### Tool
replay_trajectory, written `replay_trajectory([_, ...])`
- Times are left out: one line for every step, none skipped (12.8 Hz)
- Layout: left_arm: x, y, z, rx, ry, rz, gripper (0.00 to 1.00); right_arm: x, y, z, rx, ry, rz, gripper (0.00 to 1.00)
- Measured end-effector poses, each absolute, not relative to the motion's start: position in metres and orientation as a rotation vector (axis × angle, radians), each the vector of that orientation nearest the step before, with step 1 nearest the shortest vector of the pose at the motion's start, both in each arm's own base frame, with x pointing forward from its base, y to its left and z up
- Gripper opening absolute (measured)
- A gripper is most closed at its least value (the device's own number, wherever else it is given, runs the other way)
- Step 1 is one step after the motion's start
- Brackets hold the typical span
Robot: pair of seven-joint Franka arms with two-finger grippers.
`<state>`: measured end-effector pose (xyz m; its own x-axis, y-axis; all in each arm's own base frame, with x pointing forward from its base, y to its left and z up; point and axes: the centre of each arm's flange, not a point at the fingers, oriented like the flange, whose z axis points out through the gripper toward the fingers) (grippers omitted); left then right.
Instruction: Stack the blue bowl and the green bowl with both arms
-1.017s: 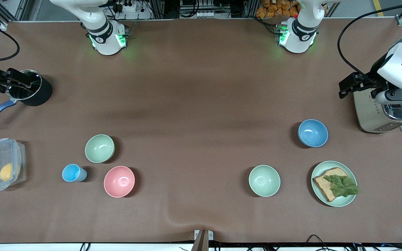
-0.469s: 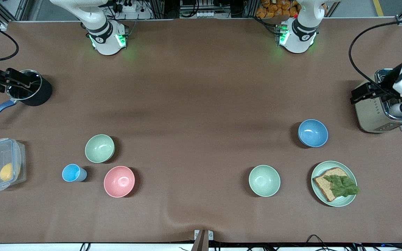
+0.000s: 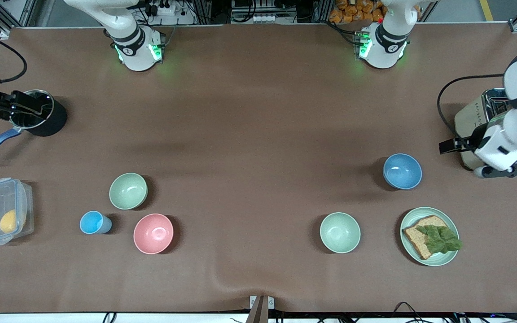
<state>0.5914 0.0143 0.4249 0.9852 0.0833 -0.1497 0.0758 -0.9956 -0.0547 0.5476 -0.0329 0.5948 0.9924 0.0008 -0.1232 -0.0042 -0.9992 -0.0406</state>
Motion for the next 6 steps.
replay_trajectory([0.59, 0.023, 0.403, -3.087, -0.144, 0.213, 1.0, 0.552, -0.033, 0.587, -3.096, 0.003, 0.193, 1.0])
replay_trajectory([0.585, 0.034, 0.382, -3.092, -0.168, 0.196, 1.0, 0.558, -0.032, 0.577, -3.097, 0.002, 0.196, 1.0])
replay_trajectory([0.58, 0.041, 0.367, -3.095, -0.182, 0.189, 1.0, 0.565, -0.031, 0.565, -3.098, 0.001, 0.204, 1.0])
replay_trajectory([0.576, 0.043, 0.353, -3.097, -0.188, 0.189, 1.0, 0.574, -0.03, 0.548, -3.099, -0.001, 0.215, 1.0])
replay_trajectory([0.573, 0.043, 0.341, -3.099, -0.185, 0.198, 1.0, 0.583, -0.028, 0.528, -3.101, -0.004, 0.225, 1.0])
replay_trajectory([0.572, 0.041, 0.328, -3.103, -0.18, 0.209, 1.0, 0.591, -0.026, 0.505, -3.104, -0.009, 0.228, 1.0])
